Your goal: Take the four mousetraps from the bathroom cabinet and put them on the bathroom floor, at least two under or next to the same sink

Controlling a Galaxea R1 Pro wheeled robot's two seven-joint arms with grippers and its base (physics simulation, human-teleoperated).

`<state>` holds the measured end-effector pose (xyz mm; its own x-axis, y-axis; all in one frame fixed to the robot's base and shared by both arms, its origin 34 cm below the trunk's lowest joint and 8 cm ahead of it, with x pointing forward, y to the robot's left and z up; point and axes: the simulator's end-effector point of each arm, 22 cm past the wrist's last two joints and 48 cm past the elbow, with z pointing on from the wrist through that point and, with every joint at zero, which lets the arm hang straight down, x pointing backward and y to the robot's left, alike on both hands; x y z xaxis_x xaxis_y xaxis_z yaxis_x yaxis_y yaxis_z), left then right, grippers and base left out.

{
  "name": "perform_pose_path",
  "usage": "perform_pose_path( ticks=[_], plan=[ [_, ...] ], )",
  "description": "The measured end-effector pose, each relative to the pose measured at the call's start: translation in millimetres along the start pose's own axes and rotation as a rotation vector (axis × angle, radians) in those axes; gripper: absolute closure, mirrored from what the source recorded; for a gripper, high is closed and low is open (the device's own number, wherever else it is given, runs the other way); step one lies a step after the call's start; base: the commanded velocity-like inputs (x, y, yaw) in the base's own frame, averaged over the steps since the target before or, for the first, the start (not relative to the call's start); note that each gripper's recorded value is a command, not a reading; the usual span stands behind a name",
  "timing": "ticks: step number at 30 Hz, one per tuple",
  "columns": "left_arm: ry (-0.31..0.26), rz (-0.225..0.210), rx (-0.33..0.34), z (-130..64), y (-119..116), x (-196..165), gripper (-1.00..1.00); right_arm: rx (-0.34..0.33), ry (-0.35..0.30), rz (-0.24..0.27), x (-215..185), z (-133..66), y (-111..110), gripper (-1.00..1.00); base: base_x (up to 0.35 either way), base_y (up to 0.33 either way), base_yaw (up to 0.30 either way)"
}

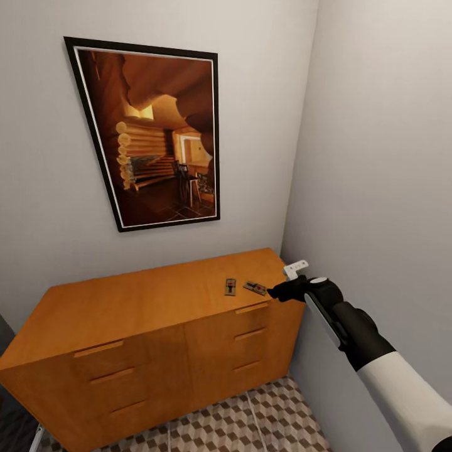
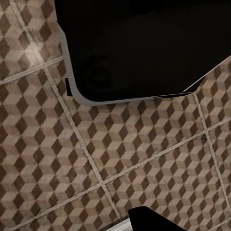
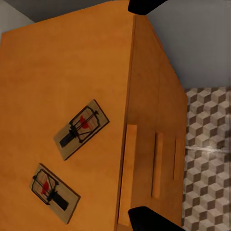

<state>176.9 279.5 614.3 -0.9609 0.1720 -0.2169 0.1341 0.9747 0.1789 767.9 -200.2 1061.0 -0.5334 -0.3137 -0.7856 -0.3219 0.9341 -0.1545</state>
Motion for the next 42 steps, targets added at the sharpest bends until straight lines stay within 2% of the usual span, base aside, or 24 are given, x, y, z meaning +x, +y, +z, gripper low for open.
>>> perform_pose_path(
  ticks=[9, 24, 27, 33, 42],
  plan=[
    [0.000, 0.000, 0.000, -0.2, 0, 0, -1.00, -0.017, 0.004, -0.020, 7, 6.2, 8, -1.00, 0.068, 0.000, 0.000],
    [0.005, 0.001, 0.002, -0.9, -1, 4, -1.00, -0.286, 0.012, -0.034, 13, -1.2, 64, -1.00, 0.024, 0.000, 0.000],
    [0.005, 0.001, 0.002, -0.9, 0, 4, -1.00, -0.316, 0.013, -0.034, 13, -3.2, 70, -1.00, 0.002, 0.000, 0.000],
    [0.005, 0.001, 0.001, -0.8, 0, 4, -1.00, -0.349, 0.015, -0.035, 15, -5.5, 76, -1.00, 0.000, 0.000, 0.000],
    [0.005, 0.001, 0.001, -0.8, 0, 4, -1.00, -0.355, 0.018, -0.036, 16, -5.8, 76, -1.00, 0.000, 0.000, 0.000]
  ],
)
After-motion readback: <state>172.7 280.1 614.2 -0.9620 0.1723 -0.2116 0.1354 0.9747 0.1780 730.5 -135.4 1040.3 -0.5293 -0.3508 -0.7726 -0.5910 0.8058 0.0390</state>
